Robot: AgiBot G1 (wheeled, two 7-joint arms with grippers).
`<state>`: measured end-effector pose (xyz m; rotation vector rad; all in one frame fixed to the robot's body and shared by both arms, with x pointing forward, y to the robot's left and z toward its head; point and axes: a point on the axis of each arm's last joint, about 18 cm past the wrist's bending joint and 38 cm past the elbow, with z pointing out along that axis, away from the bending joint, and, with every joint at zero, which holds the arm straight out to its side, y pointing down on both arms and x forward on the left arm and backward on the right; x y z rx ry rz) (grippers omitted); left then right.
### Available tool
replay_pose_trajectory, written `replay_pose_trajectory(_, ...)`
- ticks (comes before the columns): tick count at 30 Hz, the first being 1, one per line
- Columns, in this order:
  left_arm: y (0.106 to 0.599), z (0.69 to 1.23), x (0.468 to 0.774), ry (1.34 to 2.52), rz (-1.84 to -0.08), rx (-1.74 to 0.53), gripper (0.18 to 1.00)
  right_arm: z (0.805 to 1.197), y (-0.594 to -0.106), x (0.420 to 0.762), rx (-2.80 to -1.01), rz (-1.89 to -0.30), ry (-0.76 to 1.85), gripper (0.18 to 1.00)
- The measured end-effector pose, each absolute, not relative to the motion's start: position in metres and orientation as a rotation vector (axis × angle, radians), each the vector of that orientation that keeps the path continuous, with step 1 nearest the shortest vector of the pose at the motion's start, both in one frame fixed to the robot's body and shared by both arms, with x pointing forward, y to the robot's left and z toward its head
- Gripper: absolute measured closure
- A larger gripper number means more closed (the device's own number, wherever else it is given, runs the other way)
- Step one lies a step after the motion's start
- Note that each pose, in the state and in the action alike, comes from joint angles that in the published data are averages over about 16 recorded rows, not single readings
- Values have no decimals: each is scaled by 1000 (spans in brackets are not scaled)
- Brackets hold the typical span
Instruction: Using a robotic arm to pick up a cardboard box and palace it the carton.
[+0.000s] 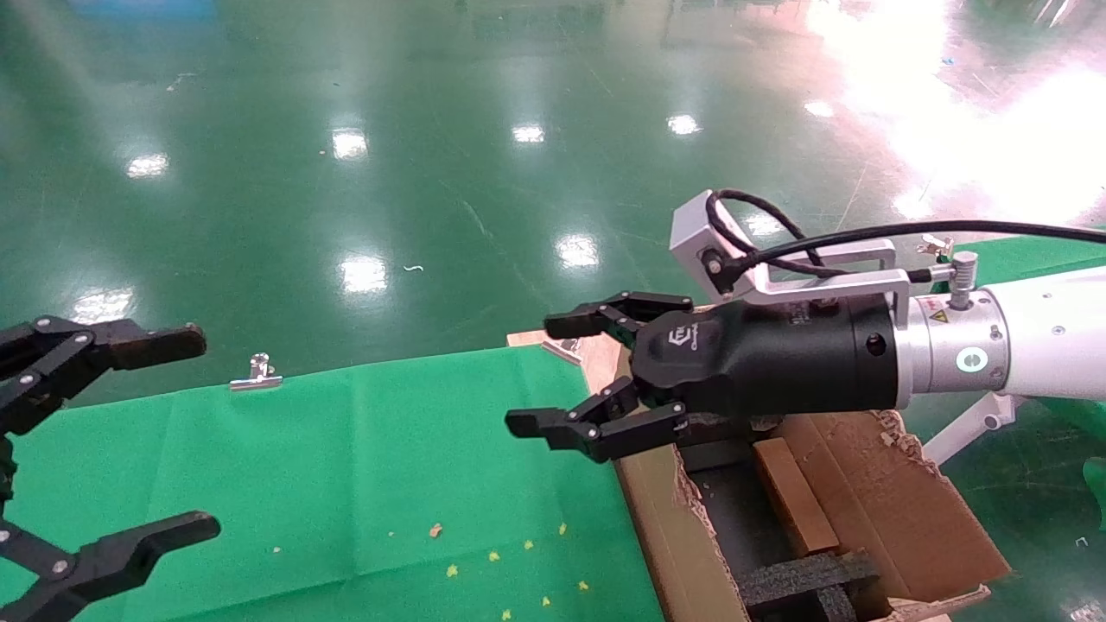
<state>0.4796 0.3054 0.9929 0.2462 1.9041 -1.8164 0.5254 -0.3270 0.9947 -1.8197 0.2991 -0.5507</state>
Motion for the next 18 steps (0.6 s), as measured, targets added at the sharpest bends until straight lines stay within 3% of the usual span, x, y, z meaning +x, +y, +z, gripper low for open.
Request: replay_pose_trajectory(18, 305, 993, 480, 1904, -1816, 246, 184, 996, -302, 495, -1697, -527, -65, 178)
